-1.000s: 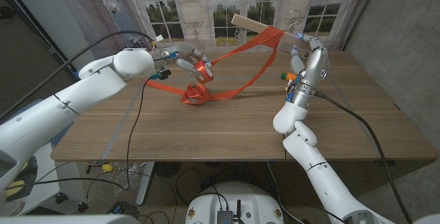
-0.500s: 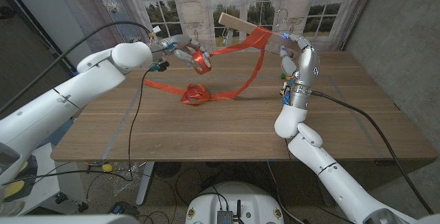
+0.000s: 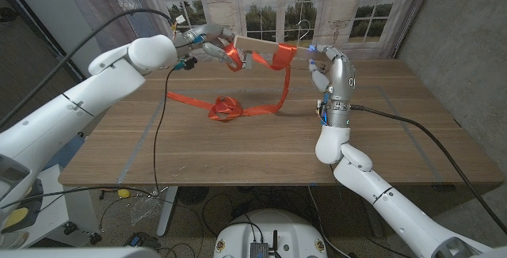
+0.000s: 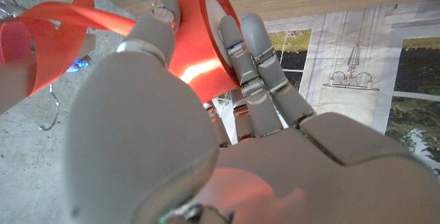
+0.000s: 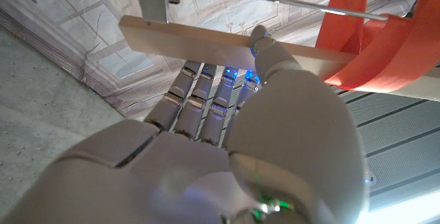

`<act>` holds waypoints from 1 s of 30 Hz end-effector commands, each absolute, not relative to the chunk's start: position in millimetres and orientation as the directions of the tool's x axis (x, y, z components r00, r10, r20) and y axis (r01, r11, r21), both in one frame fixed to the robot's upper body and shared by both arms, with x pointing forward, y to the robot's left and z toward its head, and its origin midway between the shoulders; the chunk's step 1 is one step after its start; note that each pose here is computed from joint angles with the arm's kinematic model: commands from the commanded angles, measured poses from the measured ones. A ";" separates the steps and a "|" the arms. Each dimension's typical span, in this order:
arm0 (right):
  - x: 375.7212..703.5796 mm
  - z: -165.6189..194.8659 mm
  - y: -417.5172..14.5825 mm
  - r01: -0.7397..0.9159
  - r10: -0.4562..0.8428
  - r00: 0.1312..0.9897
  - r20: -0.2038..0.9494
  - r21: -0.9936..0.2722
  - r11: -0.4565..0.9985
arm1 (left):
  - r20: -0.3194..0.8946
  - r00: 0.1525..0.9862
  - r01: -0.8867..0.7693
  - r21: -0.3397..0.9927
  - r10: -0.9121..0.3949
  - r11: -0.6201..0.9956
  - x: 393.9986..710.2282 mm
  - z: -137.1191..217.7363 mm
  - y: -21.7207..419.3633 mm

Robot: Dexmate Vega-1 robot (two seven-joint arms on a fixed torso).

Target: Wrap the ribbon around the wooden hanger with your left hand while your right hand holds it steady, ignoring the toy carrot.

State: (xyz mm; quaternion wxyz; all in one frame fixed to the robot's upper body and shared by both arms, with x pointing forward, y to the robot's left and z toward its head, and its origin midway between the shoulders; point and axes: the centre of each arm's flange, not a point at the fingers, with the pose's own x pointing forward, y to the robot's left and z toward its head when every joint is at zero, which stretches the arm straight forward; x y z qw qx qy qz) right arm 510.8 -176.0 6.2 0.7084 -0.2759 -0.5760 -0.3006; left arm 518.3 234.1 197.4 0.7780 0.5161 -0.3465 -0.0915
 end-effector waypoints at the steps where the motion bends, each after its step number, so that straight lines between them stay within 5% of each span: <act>1: 511.8 -3.6 -161.3 0.797 -0.008 0.171 0.985 -0.133 0.589 | 0.485 0.692 -0.249 0.856 -0.535 0.454 501.0 216.9 221.9; 30: 533.0 -12.5 -160.4 0.859 -0.074 0.360 0.930 -0.299 0.416 | 0.558 0.511 -0.329 0.830 -0.654 0.451 448.1 242.1 180.7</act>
